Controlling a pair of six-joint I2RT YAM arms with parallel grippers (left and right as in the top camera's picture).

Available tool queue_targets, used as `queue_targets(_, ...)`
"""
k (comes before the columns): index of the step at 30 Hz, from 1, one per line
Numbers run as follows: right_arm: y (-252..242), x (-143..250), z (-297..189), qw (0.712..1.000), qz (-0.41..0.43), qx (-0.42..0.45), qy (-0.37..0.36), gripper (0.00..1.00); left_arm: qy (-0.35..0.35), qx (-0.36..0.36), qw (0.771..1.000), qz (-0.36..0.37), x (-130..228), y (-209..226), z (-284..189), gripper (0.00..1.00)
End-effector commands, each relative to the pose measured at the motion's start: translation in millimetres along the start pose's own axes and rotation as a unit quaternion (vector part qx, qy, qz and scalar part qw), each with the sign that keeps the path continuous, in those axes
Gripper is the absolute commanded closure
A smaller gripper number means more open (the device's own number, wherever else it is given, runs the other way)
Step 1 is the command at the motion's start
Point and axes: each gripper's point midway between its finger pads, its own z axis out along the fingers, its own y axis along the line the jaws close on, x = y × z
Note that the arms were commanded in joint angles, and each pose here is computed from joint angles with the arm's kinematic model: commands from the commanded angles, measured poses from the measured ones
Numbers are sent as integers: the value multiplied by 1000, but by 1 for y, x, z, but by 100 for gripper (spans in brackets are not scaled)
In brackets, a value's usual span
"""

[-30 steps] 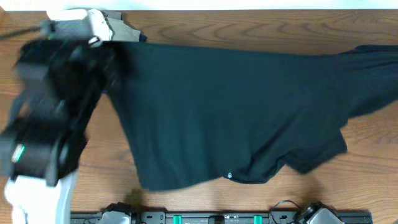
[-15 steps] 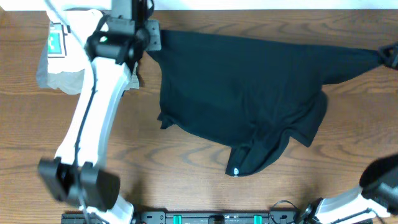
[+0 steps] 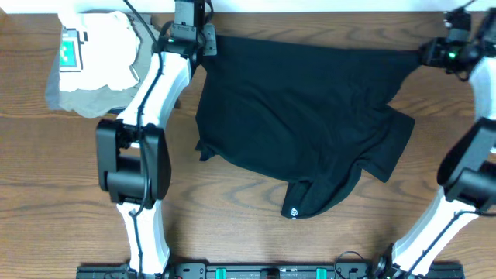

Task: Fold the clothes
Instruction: 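Lift the shirt with both grippers, shake it out and lay it flat, then release the shirt and move the right gripper to its right sleeve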

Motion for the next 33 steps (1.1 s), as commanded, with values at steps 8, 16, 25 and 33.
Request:
queue_targets(8,4,-16,87,994,6,73,-77,46,-74,-14,997,-22,-16,8,43,51)
queue_targets(16,5,-16,89,993,52,71,-82,1,-76,-17,997,-16,-26,12,25,2)
queue_targets(25,47,-28,-42,994,73,76,-18,1,71,-40,997,10,9,31,-78,2)
queue_targets(33,108,52,-120,980,117,33,157,4,219,-77,972,-32,73,46,-168,2)
